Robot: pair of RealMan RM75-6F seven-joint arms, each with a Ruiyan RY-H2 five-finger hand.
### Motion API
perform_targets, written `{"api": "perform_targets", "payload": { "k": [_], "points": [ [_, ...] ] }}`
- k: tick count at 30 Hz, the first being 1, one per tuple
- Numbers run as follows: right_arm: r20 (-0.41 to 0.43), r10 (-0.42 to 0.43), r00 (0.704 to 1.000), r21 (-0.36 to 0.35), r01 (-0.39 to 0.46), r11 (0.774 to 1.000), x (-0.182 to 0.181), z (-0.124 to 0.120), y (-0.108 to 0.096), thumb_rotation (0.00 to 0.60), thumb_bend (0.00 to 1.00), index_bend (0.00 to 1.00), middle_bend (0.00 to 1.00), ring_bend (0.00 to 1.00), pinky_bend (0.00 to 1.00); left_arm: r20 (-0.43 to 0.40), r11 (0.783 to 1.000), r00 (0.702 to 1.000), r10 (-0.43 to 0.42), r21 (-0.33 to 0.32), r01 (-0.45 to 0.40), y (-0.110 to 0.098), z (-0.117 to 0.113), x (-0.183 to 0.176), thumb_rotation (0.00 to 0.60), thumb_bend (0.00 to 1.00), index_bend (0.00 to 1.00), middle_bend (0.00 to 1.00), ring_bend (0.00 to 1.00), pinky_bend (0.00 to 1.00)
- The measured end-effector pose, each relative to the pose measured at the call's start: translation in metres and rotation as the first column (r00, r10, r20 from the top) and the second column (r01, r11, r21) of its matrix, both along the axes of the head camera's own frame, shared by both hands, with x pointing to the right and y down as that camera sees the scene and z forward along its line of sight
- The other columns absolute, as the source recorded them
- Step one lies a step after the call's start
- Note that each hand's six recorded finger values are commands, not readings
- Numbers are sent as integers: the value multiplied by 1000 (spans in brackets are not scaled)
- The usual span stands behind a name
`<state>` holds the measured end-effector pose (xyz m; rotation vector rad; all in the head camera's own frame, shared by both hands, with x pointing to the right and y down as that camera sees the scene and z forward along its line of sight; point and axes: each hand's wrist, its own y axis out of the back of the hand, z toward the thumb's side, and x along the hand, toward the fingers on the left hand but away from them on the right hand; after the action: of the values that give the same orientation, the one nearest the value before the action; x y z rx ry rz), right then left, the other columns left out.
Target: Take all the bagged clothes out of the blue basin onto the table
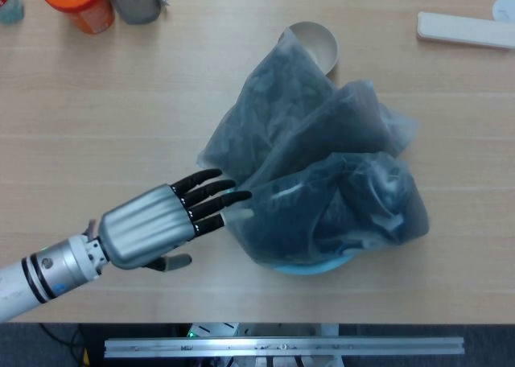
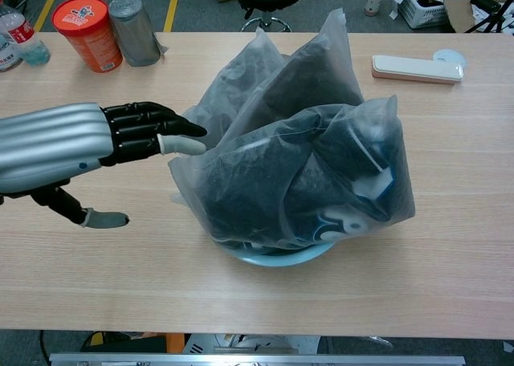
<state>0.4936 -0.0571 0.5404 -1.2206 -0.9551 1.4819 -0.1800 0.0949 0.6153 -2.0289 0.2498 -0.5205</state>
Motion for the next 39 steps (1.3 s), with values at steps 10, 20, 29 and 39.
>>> {"api": "perform_targets", "payload": {
  "k": [10,20,29,39],
  "points": [
    [-18,36,999,-13,-36,999,13,1,5,600,246,373,513,379,522,-82,998,996,33,-47,-37,-1,18,40,600,220,3,0,0,88],
    [-30,74,997,-18,-75,997,28,0,10,600,246,373,513,379,522,-90,999,996,17,-38,-21,-11,39,56,600,220,71,0,4,168],
    [-35,95,995,-6,-96,995,35,-5,12,600,247,373,513,379,522,-111,999,993,29,-36,-33,-12,58,62,600,248,298,105,208,501],
    [-33,115,993,-3,-115,993,39,-7,14,600,246,373,513,379,522,-136,997,989,52,-49,-59,-11,76,69,600,470,567,413,525,849]
  ]
}}
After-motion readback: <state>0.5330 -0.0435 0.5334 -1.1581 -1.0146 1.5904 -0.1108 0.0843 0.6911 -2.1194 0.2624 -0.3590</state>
